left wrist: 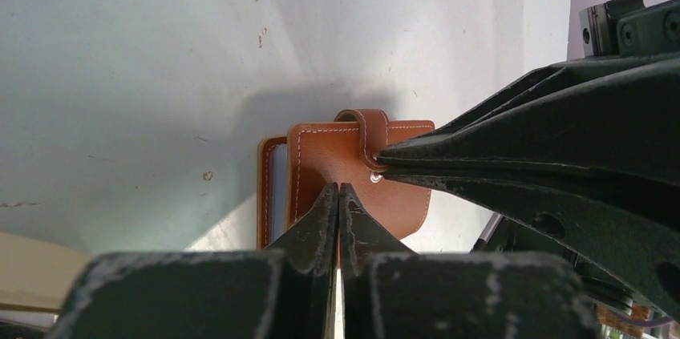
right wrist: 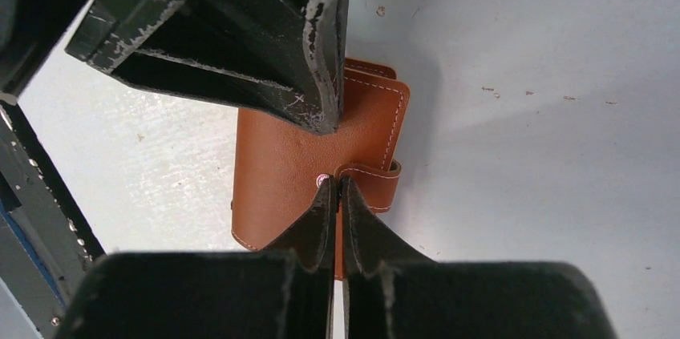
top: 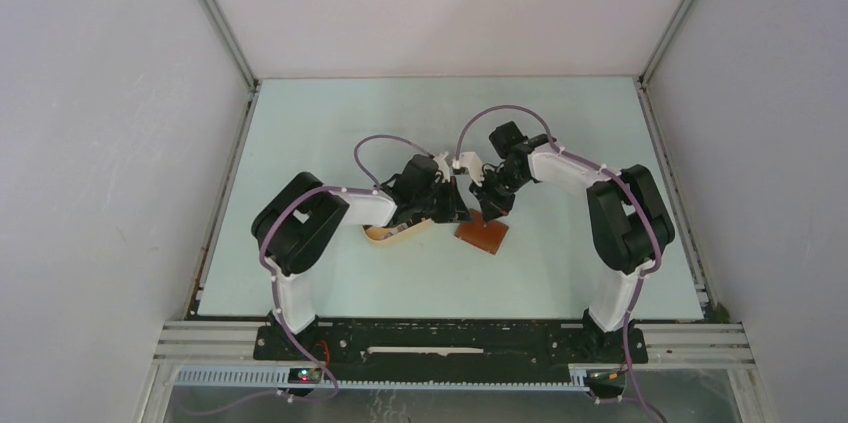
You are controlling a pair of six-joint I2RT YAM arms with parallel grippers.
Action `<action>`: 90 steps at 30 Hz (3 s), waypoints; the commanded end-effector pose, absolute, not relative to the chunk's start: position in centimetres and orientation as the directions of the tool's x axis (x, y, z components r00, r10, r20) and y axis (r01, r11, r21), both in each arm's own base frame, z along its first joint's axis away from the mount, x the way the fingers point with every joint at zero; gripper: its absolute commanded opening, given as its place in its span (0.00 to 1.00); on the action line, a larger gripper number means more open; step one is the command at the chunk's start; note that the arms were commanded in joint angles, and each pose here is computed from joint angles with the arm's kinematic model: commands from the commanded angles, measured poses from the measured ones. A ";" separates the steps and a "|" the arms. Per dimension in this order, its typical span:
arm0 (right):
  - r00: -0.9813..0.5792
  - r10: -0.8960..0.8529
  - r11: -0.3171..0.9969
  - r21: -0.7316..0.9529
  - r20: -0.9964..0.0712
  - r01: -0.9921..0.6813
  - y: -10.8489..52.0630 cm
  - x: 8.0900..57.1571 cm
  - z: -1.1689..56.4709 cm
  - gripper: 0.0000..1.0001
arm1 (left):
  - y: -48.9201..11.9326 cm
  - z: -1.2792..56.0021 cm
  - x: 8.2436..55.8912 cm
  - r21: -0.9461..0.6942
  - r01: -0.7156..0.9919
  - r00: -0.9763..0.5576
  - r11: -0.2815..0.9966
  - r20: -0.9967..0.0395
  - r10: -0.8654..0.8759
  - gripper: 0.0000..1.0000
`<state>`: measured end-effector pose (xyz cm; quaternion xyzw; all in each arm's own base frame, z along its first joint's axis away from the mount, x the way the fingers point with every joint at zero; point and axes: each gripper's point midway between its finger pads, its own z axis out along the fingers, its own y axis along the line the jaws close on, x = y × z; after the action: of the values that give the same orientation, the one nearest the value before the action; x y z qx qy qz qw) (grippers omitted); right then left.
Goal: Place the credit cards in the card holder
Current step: Close the card holder at the center of the board.
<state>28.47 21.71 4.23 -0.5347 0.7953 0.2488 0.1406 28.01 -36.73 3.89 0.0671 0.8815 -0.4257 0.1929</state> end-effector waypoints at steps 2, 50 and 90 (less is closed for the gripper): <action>-0.345 -0.804 0.243 0.263 -0.484 -0.934 21.7 26.4 4.3 0.09 | -36.8 2.7 28.0 -0.708 0.266 -0.926 0.654 -0.376 -0.030 0.03; -0.390 -0.807 0.236 0.363 -0.444 -0.901 21.9 23.9 3.9 0.00 | -37.2 2.3 27.5 -0.716 0.258 -0.935 0.648 -0.353 -0.018 0.03; -0.454 -0.754 0.310 0.353 -0.474 -0.883 23.1 24.3 5.1 0.00 | -37.4 2.8 27.3 -0.726 0.267 -0.932 0.634 -0.362 -0.022 0.02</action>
<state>25.17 22.14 4.38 -0.5023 0.8110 0.2814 0.1040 27.60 -37.48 3.91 0.0694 0.8782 -0.4383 0.1783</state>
